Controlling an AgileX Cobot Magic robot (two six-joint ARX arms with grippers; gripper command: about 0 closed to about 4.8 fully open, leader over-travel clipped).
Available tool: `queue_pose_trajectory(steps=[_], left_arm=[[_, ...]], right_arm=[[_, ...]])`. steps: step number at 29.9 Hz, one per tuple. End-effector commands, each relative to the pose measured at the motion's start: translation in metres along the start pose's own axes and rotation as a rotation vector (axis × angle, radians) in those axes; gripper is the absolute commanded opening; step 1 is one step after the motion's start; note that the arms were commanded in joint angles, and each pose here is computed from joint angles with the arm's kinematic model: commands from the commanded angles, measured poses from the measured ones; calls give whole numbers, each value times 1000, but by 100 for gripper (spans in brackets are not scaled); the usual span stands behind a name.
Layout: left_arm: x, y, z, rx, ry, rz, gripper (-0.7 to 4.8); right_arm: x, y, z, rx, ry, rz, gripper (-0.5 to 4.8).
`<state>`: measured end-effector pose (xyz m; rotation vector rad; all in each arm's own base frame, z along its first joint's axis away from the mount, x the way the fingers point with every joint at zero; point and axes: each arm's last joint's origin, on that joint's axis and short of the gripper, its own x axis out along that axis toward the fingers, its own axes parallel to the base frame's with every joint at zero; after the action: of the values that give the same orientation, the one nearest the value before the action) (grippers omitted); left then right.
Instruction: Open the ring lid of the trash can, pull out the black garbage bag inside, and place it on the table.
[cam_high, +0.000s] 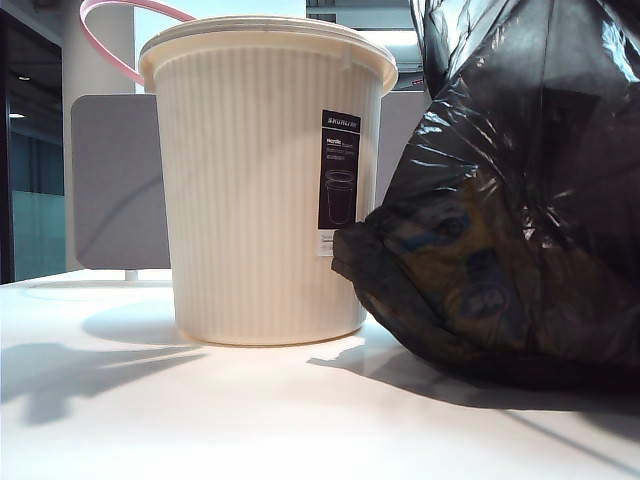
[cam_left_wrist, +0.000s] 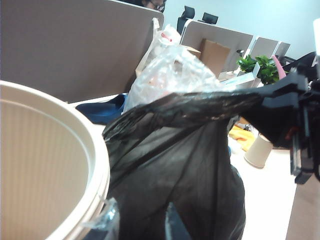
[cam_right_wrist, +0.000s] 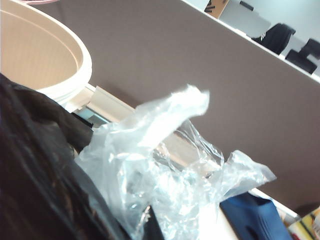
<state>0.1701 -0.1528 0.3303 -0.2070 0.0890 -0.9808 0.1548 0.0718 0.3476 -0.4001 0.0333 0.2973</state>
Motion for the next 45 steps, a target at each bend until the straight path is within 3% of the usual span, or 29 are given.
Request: queue_pose_trajectory(steps=[1,31,37,41,45], left_arm=[[-1,-2,5,18,-44,-12,121],[2,-1,3,11,-34,-15,121],[2,-1,3,11,-34,-15,121],[2,-1,3,11,-34,-15,121],[2,-1,3,11,-32,-14,121]], right_arm=[[-1,1,-2,30,22,12,-5],[-2,5,-11,68,110,65,-4],[-2,5,-11,68,108,63,58],[-3,4,-10,65,101,61,63],[-8,2,-7,68,71,44,135]])
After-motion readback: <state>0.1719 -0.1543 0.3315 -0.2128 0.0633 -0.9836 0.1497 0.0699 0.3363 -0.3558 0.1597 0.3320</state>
